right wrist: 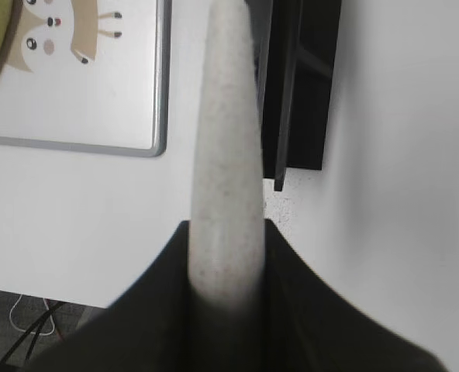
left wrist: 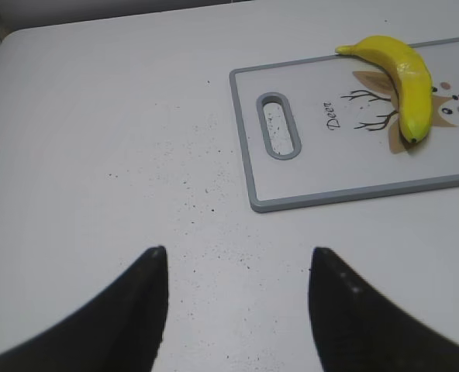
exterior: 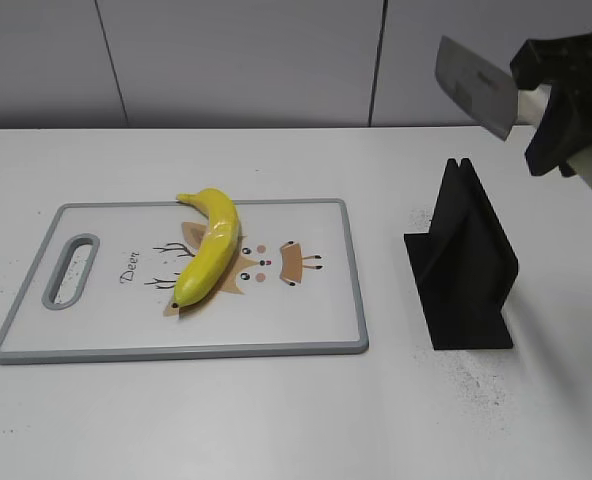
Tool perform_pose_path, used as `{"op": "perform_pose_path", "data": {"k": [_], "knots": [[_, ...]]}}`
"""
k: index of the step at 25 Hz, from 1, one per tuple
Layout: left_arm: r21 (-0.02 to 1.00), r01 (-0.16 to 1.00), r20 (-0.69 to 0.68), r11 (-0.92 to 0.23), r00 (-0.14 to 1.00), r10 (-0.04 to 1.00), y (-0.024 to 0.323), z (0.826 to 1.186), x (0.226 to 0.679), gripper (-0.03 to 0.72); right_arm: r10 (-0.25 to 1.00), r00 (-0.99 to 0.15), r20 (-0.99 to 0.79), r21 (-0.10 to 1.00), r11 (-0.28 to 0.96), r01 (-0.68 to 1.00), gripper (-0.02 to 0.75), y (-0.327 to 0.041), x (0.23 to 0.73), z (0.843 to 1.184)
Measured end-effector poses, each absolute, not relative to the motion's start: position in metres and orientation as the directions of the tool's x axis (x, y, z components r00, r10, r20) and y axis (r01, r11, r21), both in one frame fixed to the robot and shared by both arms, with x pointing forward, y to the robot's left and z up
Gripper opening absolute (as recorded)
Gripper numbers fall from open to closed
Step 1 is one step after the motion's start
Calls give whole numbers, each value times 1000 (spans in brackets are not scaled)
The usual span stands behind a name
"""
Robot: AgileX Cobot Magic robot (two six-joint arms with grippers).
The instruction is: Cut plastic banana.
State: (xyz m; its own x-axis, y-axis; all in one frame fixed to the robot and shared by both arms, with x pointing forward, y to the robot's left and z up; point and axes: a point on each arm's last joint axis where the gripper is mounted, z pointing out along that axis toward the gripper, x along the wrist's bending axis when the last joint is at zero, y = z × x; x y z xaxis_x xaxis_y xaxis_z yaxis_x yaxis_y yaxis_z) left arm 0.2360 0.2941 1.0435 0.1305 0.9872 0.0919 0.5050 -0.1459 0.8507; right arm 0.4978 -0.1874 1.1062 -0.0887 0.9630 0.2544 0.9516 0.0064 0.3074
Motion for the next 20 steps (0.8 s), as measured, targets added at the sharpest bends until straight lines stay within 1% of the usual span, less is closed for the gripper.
{"op": "perform_pose_path", "data": {"k": [3, 5, 8, 9, 12, 17, 20], "knots": [[850, 506, 92, -146, 131, 987, 294, 1043, 236, 552, 967, -118, 226, 346, 34, 938, 161, -189, 500, 1121], [850, 506, 95, -148, 129, 987, 294, 1044, 236, 552, 964, -168, 204, 382, 79, 921, 161, -189, 502, 1130], [854, 498, 101, -150, 125, 987, 295, 1047, 235, 552, 933, -330, 143, 434, 240, 868, 161, -188, 503, 1137], [855, 496, 101, -151, 125, 987, 295, 1048, 234, 552, 906, -408, 114, 447, 320, 836, 161, -187, 505, 1138], [846, 512, 99, -150, 127, 987, 295, 1054, 238, 552, 834, -547, 72, 453, 461, 763, 161, -181, 511, 1135], [807, 565, 102, -170, 150, 983, 295, 1064, 264, 551, 693, -721, 14, 445, 642, 625, 161, -170, 530, 1123], [812, 549, 102, -196, 198, 975, 292, 1070, 288, 551, 586, -810, -32, 443, 735, 514, 161, -162, 542, 1118]]}}
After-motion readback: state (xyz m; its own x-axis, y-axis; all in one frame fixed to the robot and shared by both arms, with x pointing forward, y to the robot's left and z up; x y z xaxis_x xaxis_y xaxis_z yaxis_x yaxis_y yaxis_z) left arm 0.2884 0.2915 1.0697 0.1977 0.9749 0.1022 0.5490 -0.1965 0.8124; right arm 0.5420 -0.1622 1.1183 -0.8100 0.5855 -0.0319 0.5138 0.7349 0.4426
